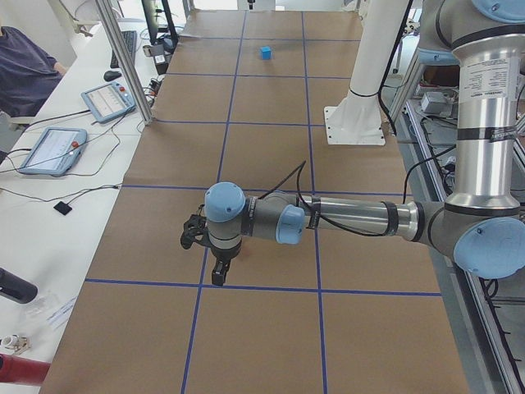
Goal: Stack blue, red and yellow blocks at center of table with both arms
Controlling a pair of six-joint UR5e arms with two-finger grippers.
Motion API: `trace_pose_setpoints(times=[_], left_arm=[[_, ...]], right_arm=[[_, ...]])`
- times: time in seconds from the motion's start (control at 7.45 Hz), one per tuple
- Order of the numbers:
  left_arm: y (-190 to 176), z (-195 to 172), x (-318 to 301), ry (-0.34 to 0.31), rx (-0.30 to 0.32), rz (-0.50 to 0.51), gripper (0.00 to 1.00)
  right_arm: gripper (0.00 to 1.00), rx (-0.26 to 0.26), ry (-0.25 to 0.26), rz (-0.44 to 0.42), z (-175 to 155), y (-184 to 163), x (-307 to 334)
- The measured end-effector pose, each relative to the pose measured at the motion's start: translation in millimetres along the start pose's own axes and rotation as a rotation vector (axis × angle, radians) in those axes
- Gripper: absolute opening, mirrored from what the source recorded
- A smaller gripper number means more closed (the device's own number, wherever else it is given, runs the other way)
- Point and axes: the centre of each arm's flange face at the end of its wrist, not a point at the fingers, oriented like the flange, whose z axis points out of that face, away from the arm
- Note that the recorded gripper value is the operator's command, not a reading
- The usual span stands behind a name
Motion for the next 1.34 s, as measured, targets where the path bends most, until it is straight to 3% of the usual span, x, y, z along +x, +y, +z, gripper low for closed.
trace_pose_setpoints(times=[0.94, 1.34], left_arm=[[-2, -2, 2, 0.0, 0.005, 0.008, 1.0], [-14, -10, 12, 0.006, 0.054, 0.06, 1.0]], right_arm=[[0.99, 0.004, 0.003, -0.012, -1, -1, -4], [0.99, 0.041, 0.012, -0.103, -2, -5, -32]])
